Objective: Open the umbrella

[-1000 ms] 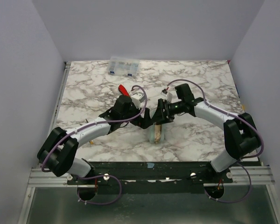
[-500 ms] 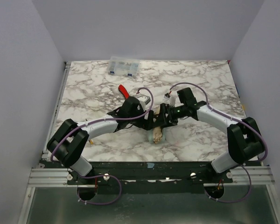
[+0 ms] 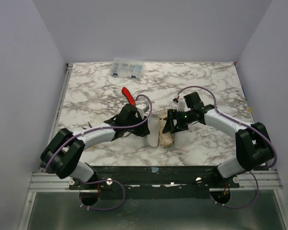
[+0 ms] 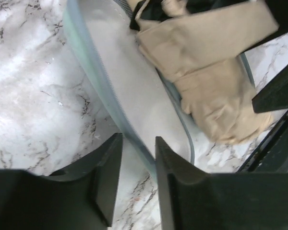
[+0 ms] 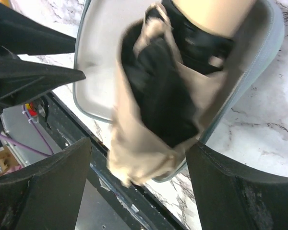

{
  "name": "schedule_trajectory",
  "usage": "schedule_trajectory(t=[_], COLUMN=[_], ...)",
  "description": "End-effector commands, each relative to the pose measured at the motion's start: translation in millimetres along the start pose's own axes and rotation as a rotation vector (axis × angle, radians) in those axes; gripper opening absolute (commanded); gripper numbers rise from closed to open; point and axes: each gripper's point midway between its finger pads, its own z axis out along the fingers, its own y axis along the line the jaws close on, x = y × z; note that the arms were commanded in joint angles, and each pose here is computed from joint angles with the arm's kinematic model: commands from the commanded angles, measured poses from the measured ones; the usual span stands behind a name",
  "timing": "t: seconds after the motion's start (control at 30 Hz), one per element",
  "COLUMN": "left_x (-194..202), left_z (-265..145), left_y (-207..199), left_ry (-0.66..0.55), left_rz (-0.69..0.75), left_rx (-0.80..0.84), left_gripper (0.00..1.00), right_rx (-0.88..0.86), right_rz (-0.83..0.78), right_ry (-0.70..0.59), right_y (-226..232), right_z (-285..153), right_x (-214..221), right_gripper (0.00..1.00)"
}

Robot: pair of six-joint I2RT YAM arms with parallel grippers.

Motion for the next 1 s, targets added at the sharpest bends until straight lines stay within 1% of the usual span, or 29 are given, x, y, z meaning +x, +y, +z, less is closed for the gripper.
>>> schedule_trajectory(t=[0.0,0.03,0.1,0.17,0.27,0.37,0.4,0.47,0.53,0.57,0.63,0.67,0.7,0.73,0.8,0.83,0.87,0.9,0.93,0.97], left_x=[-7.9,-10.4,-12.5,-15.9,-22.0,-26.9,-28.4,-29.9,-32.9,-35.2,-41.1,-44.5,-49.4,-56.0,-72.6,-80.9,-91.3,-102.9,-115.5,-126.5], left_z=[-0.5,0.8,3.8,5.7,6.3,7.1,7.3,8.1,8.9,9.4,9.5,8.7,6.3,2.8,-6.5,-12.5,-20.5,-29.3,-38.5,-49.3], left_y=[-9.1,-10.8,-12.4,-13.1,-17.9,-22.6,-24.5,-28.2,-29.7,-29.2,-26.9,-24.8,-24.9,-24.7,-23.9,-23.7,-21.8,-20.2,-17.1,-14.9], left_ry=[-0.021,-0.021,-0.017,-0.024,-0.036,-0.046,-0.048,-0.048,-0.053,-0.057,-0.062,-0.064,-0.069,-0.08,-0.112,-0.128,-0.153,-0.186,-0.222,-0.254], left_rz=[0.011,0.008,0.002,-0.002,-0.002,-0.001,0.002,0.015,0.029,0.037,0.049,0.06,0.08,0.094,0.126,0.139,0.158,0.173,0.193,0.21], left_rx=[0.058,0.064,0.071,0.073,0.092,0.109,0.114,0.126,0.122,0.114,0.093,0.079,0.076,0.075,0.069,0.066,0.058,0.045,0.032,0.022], left_gripper=[0.23,0.16,0.1,0.08,0.08,0.08,0.11,0.17,0.25,0.29,0.34,0.37,0.41,0.49,0.7,0.8,0.86,0.96,0.99,0.99], right_rx=[0.057,0.053,0.057,0.069,0.109,0.151,0.165,0.215,0.275,0.301,0.324,0.325,0.33,0.334,0.345,0.352,0.36,0.368,0.374,0.383], right_rz=[0.061,0.072,0.095,0.104,0.117,0.13,0.131,0.132,0.132,0.135,0.135,0.131,0.124,0.116,0.101,0.099,0.101,0.102,0.108,0.121], right_ry=[-0.025,-0.031,-0.034,-0.029,-0.031,-0.03,-0.031,-0.036,-0.048,-0.052,-0.063,-0.071,-0.079,-0.09,-0.113,-0.124,-0.137,-0.149,-0.159,-0.175], right_y=[-13.4,-12.8,-14.5,-18.4,-29.5,-40.3,-43.8,-54.6,-67.3,-72.8,-76.8,-76.3,-76.2,-75.2,-74.9,-75.7,-78.1,-80.3,-84.4,-90.1], right_z=[6.1,7.7,11.1,14.3,18.2,22.6,23.4,25.4,27.0,27.5,28.4,27.9,26.8,25.4,21.4,19.2,16.6,14.6,12.4,9.3], right_x=[-6.8,-9.3,-12.1,-11.6,-9.3,-6.3,-6.4,-7.1,-9.8,-11.1,-17.0,-21.6,-25.7,-31.6,-42.3,-47.0,-51.9,-57.4,-62.1,-69.5], right_gripper=[0.82,0.82,0.82,0.82,0.81,0.78,0.78,0.74,0.65,0.6,0.46,0.41,0.34,0.28,0.14,0.09,0.03,0.01,0.01,0.01])
